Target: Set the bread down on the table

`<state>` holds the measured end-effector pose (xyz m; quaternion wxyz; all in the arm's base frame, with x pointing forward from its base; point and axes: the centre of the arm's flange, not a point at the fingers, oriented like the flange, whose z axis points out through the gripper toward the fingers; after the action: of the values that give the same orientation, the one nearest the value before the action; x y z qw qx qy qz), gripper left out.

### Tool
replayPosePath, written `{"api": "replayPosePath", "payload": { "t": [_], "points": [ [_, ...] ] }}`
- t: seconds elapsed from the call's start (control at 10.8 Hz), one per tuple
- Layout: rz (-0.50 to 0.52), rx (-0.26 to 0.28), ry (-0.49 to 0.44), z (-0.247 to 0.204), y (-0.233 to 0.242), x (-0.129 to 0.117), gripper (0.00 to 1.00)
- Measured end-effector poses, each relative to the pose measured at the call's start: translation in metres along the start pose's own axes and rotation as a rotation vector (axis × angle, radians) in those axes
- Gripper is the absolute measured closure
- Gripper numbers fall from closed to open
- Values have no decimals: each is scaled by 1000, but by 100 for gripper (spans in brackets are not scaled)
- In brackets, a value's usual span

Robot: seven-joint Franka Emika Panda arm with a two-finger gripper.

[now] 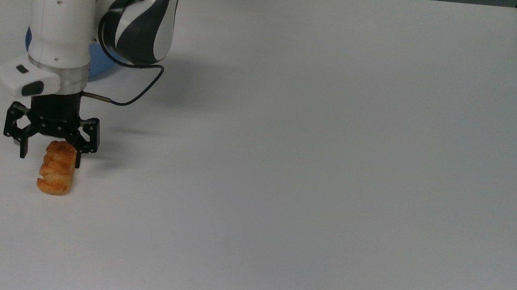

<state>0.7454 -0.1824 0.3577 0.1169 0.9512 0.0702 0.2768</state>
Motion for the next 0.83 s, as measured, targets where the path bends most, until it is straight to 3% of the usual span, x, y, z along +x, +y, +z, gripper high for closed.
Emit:
{"api": "replayPosePath", "payload": {
  "t": [0.18,0.55,0.83],
  "points": [
    [43,22,0,-45,2,18,0],
    [95,102,-162,-153,-49,54,0],
    [82,164,-299,-223,-102,61,0]
  ]
}}
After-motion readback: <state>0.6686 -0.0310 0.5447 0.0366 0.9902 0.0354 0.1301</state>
